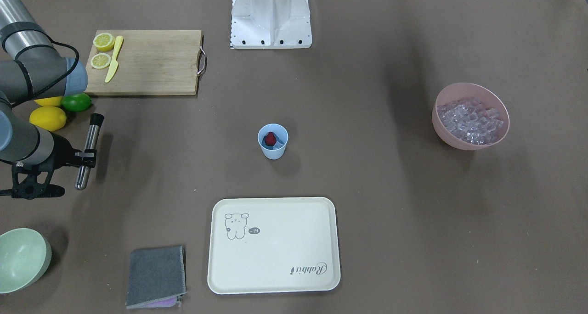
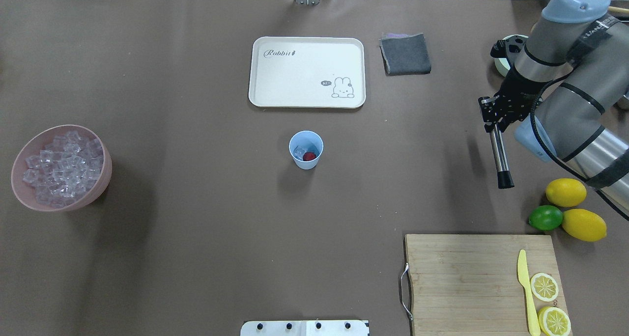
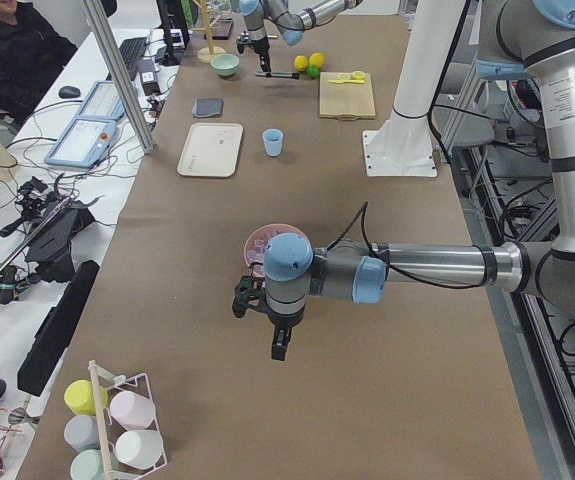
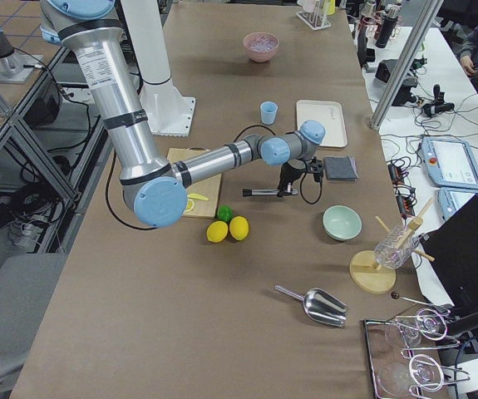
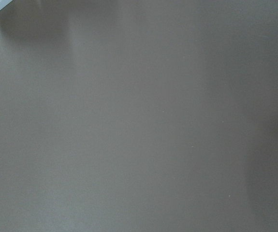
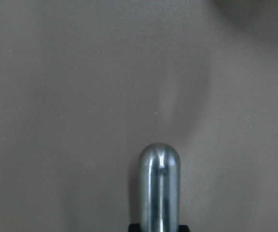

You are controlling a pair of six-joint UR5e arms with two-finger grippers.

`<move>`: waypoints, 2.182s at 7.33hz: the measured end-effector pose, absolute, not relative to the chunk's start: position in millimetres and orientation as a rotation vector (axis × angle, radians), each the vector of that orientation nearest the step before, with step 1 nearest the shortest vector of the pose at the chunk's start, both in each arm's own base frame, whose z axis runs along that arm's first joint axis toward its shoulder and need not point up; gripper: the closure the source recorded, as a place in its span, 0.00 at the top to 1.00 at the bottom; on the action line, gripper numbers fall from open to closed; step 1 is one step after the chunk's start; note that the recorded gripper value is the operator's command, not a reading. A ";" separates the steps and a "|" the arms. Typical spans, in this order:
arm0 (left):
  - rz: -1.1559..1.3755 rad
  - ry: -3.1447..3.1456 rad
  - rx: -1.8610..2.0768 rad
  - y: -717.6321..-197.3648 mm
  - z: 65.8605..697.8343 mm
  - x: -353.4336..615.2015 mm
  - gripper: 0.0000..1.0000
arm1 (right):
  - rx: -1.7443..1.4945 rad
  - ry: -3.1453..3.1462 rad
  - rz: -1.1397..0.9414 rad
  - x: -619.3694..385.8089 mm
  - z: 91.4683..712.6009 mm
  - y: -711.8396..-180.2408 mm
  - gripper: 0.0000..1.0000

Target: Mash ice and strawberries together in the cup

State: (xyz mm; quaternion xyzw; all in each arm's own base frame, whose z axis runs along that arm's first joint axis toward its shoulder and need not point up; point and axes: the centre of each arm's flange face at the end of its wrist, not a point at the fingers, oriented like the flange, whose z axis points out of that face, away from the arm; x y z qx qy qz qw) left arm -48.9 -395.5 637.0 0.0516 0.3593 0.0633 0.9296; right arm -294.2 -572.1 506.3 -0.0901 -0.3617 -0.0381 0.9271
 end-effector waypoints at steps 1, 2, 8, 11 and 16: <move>0.131 0.736 0.109 -394.4 637.1 -49.0 0.99 | -0.190 -0.740 -0.079 -297.2 516.7 -573.5 0.00; 0.134 0.736 0.115 -391.5 638.6 -49.1 0.99 | -0.195 -0.741 -0.080 -300.2 519.0 -573.9 0.00; 0.139 0.735 0.130 -384.5 641.2 -49.4 0.99 | -0.221 -0.737 -0.111 -323.3 519.9 -562.4 1.00; 0.139 0.735 0.129 -384.2 641.6 -49.4 0.99 | -0.181 -0.753 -0.121 -323.8 500.4 -569.7 1.00; 0.134 0.743 0.118 -384.0 644.7 -48.9 0.99 | -0.010 -0.768 -0.043 -181.4 490.3 -619.9 1.00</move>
